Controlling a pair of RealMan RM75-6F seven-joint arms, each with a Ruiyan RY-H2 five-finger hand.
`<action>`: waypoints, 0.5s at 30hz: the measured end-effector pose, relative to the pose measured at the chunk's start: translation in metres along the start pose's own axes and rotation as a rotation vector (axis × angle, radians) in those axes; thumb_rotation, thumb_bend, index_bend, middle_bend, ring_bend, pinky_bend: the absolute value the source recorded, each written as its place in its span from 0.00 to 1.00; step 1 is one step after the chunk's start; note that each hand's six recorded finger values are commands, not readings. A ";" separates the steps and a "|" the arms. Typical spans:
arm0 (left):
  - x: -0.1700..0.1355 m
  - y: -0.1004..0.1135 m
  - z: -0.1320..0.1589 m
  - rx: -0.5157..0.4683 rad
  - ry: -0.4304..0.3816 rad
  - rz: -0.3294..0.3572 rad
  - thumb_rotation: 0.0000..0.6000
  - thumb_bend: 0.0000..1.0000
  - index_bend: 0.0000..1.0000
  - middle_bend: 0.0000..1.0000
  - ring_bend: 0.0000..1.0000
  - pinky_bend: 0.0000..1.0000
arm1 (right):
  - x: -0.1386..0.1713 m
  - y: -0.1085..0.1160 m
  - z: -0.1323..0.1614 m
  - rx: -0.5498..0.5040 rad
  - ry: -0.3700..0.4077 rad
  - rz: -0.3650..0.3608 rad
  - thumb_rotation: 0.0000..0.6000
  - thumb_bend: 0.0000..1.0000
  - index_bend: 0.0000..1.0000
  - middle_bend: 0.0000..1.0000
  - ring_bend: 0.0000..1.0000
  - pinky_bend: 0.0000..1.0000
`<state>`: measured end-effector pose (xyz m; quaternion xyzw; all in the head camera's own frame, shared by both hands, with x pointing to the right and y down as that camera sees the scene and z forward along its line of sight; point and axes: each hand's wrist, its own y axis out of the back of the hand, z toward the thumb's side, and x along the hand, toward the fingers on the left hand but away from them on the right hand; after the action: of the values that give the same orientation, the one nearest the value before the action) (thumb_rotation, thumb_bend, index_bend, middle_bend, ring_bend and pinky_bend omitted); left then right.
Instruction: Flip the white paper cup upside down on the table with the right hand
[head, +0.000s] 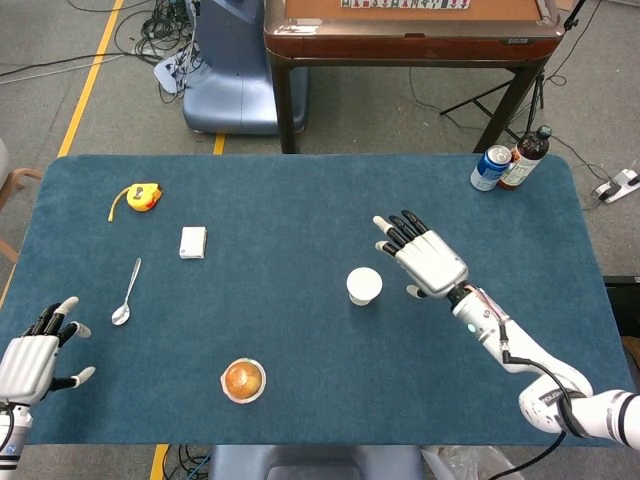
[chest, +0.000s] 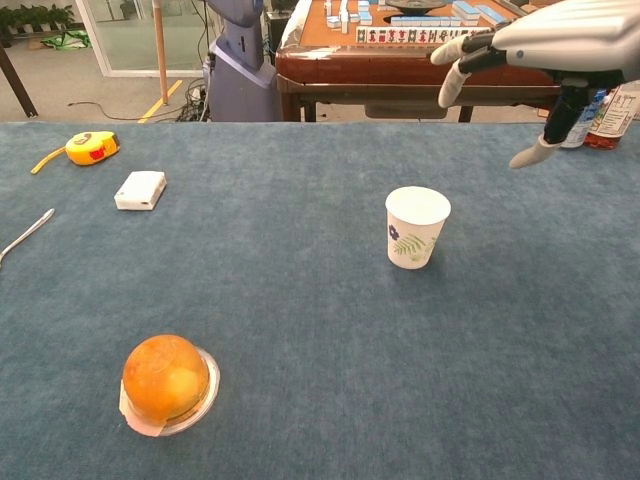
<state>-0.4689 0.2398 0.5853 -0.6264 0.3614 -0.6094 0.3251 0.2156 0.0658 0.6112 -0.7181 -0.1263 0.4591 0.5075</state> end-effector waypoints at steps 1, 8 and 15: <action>0.001 0.000 -0.001 -0.001 0.003 -0.002 1.00 0.10 0.42 0.09 0.08 0.28 | -0.003 0.000 0.001 0.007 0.006 0.004 1.00 0.00 0.27 0.00 0.00 0.00; 0.004 -0.001 -0.005 -0.009 0.016 -0.012 1.00 0.10 0.42 0.09 0.08 0.28 | -0.023 -0.009 0.011 0.048 0.050 0.041 1.00 0.00 0.25 0.00 0.00 0.00; 0.006 -0.002 -0.006 -0.017 0.015 -0.018 1.00 0.10 0.42 0.09 0.08 0.28 | -0.039 -0.018 0.023 0.071 0.081 0.073 1.00 0.00 0.23 0.00 0.00 0.00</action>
<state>-0.4750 0.2359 0.5899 -0.6277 0.3636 -0.6139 0.3114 0.1815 0.0622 0.6457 -0.7218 -0.0631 0.4520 0.5204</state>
